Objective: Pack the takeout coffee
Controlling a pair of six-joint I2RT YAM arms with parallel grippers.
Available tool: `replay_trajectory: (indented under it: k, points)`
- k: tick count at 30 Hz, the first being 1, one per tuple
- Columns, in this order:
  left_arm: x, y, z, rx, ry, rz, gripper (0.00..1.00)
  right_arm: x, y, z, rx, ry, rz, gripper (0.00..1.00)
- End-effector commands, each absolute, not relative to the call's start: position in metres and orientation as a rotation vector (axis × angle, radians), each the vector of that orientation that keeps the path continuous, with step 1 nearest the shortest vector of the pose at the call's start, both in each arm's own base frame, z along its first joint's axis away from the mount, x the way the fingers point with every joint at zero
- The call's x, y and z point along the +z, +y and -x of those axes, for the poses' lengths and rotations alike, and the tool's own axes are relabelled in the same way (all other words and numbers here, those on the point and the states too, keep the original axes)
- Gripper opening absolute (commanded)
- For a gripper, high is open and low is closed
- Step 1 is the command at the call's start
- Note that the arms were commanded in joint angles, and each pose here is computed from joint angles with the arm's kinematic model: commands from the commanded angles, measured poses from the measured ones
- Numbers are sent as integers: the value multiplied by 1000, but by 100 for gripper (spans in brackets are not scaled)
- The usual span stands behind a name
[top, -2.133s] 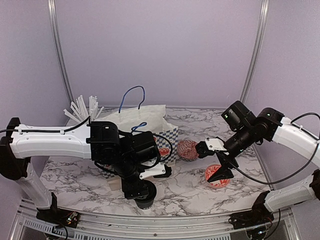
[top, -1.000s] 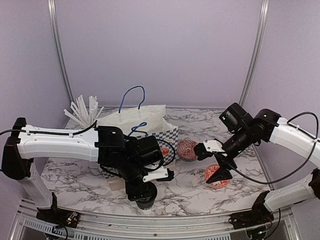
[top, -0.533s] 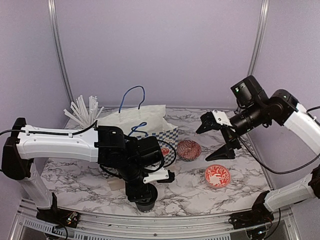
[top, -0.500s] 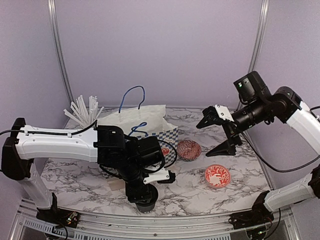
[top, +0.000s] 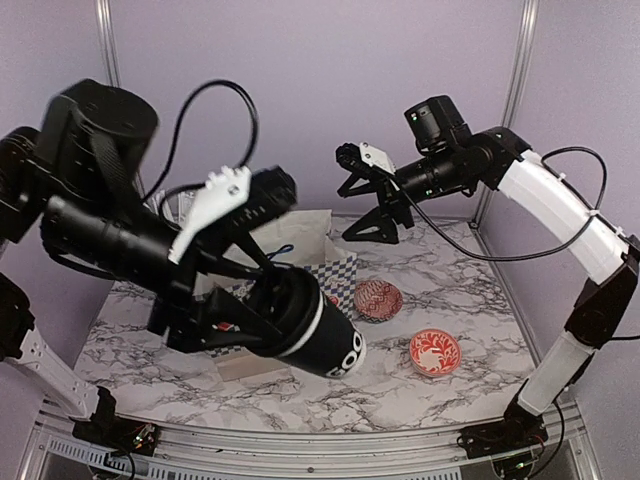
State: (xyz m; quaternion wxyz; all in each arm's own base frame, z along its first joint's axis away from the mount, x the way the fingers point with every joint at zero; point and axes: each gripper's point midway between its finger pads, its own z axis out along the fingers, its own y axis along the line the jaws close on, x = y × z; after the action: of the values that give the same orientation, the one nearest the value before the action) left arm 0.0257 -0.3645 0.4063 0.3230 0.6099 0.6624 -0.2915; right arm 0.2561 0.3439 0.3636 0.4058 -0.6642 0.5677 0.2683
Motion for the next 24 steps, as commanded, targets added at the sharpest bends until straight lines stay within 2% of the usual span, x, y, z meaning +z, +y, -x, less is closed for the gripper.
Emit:
replay_trajectory:
  k: [1,8,15,19,21,22,24]
  points:
    - [477,-294,-58,-695,1664,-1319,64,371,357,-268,719,1434,1646,94]
    - [509,-232,-125,-325,1636,-957,72,356,397,-297,707,1510,1608,91]
    - [503,-218,-157,-223,1710,-820,67,332,428,-329,602,1598,1551,82]
    - [473,-226,-169,-212,1806,-834,66,316,433,-331,556,1610,1587,67]
    - [455,-230,-176,-189,1858,-860,66,315,433,-332,546,1612,1589,43]
    - [447,-232,-179,-184,1880,-870,65,314,432,-332,544,1612,1591,34]
    - [430,-234,-185,-166,1931,-887,64,311,432,-333,538,1613,1597,24]
